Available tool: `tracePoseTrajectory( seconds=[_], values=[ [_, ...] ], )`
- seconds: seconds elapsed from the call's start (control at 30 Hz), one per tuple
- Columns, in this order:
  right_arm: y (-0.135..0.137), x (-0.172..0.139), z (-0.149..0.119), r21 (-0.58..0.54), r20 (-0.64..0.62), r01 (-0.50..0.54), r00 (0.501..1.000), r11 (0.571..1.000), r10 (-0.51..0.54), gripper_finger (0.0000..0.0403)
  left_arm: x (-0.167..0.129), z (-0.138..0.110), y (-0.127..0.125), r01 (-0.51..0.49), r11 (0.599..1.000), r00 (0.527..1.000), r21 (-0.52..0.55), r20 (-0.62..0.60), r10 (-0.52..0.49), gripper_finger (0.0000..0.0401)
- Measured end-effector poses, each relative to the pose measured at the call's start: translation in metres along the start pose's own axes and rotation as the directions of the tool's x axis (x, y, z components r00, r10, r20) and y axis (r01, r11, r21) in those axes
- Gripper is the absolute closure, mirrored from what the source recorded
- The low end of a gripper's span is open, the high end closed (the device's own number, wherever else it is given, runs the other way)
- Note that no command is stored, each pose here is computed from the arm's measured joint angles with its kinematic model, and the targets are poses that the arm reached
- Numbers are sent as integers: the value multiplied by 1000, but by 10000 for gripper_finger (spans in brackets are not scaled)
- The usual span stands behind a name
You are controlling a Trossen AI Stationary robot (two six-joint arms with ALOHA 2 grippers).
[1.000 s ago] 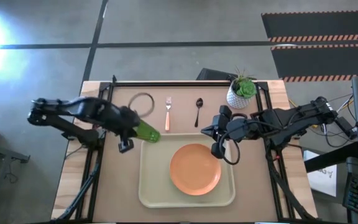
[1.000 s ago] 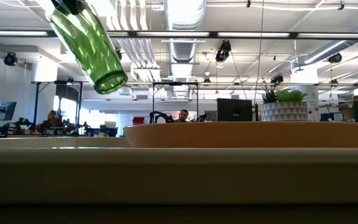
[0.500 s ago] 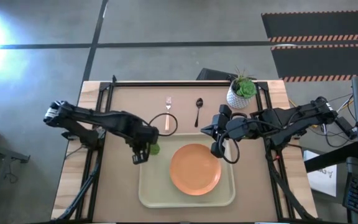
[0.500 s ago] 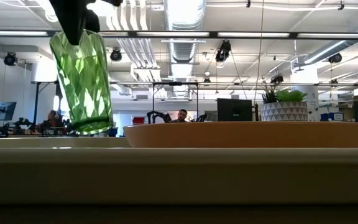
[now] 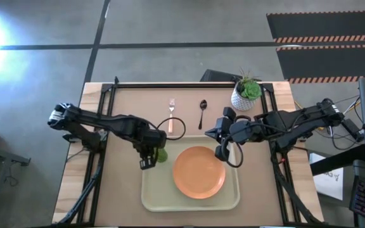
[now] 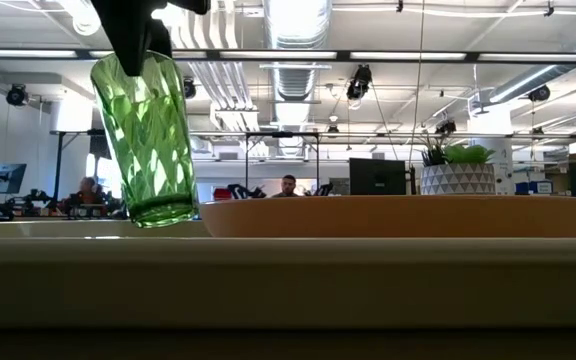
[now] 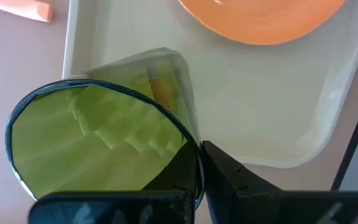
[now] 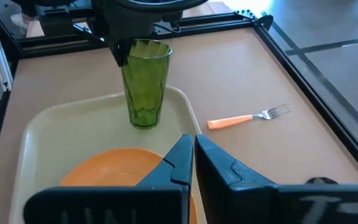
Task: Pick and place plate/cup/fork/spoon on tray
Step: Put the green cup on the top left of the orange plate
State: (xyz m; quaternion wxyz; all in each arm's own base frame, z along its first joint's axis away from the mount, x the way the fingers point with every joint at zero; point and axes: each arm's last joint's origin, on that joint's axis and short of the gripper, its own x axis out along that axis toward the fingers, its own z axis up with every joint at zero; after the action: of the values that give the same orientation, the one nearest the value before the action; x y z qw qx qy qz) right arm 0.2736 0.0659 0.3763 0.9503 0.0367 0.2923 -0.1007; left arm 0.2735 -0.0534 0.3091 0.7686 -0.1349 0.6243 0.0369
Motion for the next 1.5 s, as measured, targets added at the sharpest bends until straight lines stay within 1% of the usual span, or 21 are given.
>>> tracePoseTrajectory(
  seconds=[0.33,0.5,0.67,0.73,0.8,0.87,0.93,1.03,1.1,1.23,1.37,1.5],
  values=[
    [0,2,-3,-4,-11,3,1000,1000,-3,394,2,-1,1,-7,1000,1000,-26,-7,7,401],
    [0,3,-4,-4,-13,4,1000,1000,-4,394,2,-1,1,-34,999,999,-26,5,35,401],
    [0,3,-4,-8,-12,4,1000,1000,-4,394,4,0,3,-85,996,996,-28,6,86,401],
    [0,3,-4,-10,-13,4,1000,1000,-4,394,9,0,3,-107,994,994,-27,-26,106,401],
    [0,3,-4,-9,-12,3,1000,1000,-4,394,17,0,4,-139,990,986,-23,-93,136,401],
    [0,3,-4,-10,-13,4,1000,1000,-4,394,25,2,3,-145,989,980,-16,-141,142,401],
    [0,3,-4,-10,-12,4,1000,1000,-4,394,31,3,2,-128,992,976,4,-179,126,401],
    [0,3,-4,-10,-13,4,1000,1000,-4,394,31,8,-1,-108,994,977,16,-183,109,401],
    [0,3,-4,-10,-13,4,1000,1000,-4,394,26,12,-3,-95,995,981,23,-170,98,401],
    [0,3,-4,-11,-13,4,1000,1000,-4,394,9,21,-11,-18,1000,994,24,-104,20,401],
    [0,3,-4,-11,-13,4,1000,1000,-4,394,-3,25,-13,-12,999,998,33,-59,14,401],
    [0,3,-4,-16,-13,4,1000,1000,-4,394,-3,23,-12,-33,999,996,25,-88,35,401]
  ],
)
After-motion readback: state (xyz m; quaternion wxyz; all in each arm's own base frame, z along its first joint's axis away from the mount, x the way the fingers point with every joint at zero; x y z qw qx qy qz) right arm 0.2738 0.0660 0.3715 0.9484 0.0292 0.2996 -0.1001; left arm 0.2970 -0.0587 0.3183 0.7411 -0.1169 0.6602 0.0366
